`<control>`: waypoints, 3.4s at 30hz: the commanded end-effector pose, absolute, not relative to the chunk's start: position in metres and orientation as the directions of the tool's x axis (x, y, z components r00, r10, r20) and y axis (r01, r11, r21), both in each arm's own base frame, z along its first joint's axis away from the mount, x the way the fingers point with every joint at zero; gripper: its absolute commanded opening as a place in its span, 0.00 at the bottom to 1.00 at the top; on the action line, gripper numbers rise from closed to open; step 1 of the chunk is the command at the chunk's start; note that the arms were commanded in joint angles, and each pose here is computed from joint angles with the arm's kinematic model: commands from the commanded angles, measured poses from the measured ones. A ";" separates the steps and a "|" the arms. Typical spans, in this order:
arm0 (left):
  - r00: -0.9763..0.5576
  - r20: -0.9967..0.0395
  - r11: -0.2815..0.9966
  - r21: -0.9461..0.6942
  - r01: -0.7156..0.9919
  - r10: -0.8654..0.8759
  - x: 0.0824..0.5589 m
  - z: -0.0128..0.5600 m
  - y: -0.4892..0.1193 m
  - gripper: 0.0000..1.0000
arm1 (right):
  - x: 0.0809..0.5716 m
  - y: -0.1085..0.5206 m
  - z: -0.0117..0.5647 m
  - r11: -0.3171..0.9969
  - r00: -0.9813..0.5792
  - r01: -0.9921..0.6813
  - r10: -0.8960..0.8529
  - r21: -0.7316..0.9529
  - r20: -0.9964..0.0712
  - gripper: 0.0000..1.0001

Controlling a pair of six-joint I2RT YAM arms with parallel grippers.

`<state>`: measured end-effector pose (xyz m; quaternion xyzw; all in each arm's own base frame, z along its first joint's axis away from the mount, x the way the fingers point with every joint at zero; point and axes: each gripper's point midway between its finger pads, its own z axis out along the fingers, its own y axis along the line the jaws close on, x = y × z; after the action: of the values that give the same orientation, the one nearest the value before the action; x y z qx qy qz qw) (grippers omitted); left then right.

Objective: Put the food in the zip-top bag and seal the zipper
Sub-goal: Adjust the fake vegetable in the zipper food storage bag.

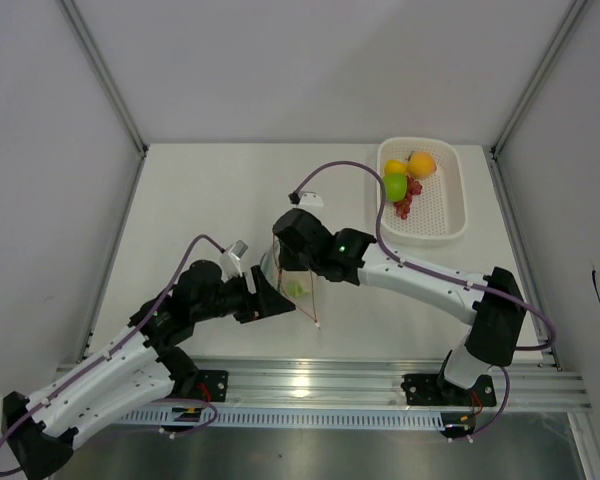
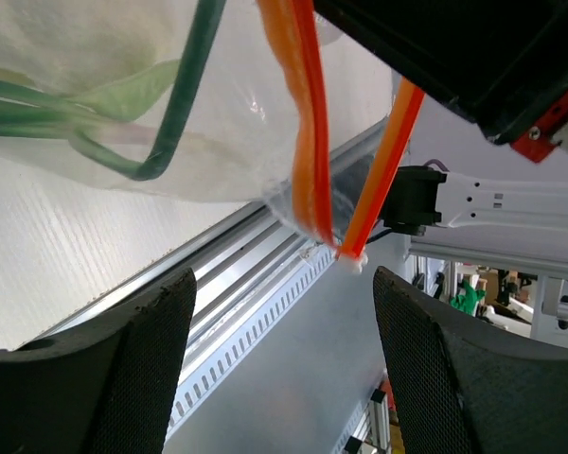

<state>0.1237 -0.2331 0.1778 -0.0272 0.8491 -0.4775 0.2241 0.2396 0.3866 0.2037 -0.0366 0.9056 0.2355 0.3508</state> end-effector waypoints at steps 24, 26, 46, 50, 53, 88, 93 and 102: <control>-0.839 -0.455 0.656 -0.736 0.166 -0.299 0.163 0.183 -0.240 0.16 | 0.247 0.388 0.240 0.901 -0.640 -0.169 0.209 0.401 -0.739 0.00; -0.834 -0.469 0.669 -0.722 0.175 -0.289 0.163 0.186 -0.237 0.01 | 0.246 0.385 0.240 0.906 -0.636 -0.171 0.199 0.388 -0.745 0.00; -0.709 -0.669 0.704 -0.614 0.357 -0.224 0.177 0.244 -0.226 0.00 | 0.195 0.387 0.210 0.852 -0.771 -0.417 -0.146 0.318 -0.620 0.04; -0.718 -0.671 0.719 -0.591 0.366 -0.187 0.176 0.237 -0.226 0.01 | 0.194 0.393 0.188 0.836 -0.806 -0.439 -0.204 0.330 -0.556 0.11; -0.724 -0.666 0.717 -0.592 0.367 -0.179 0.175 0.234 -0.227 0.00 | 0.188 0.399 0.173 0.818 -0.826 -0.458 -0.247 0.348 -0.506 0.14; -0.699 -0.697 0.755 -0.543 0.368 -0.161 0.186 0.242 -0.225 0.01 | 0.225 0.358 0.273 0.802 -0.748 -0.418 -0.036 0.427 -0.663 0.81; -0.703 -0.697 0.765 -0.527 0.371 -0.139 0.189 0.242 -0.227 0.01 | 0.219 0.353 0.277 0.836 -0.711 -0.399 -0.024 0.376 -0.702 0.82; -0.714 -0.692 0.791 -0.494 0.360 -0.108 0.190 0.237 -0.223 0.01 | 0.222 0.266 0.331 0.874 -0.604 -0.299 0.137 0.383 -0.785 0.87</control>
<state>0.1702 -0.2546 0.2839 0.0990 0.8167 -0.4286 0.3736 0.2373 0.3168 0.2539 -0.0894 0.9007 0.1889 0.3808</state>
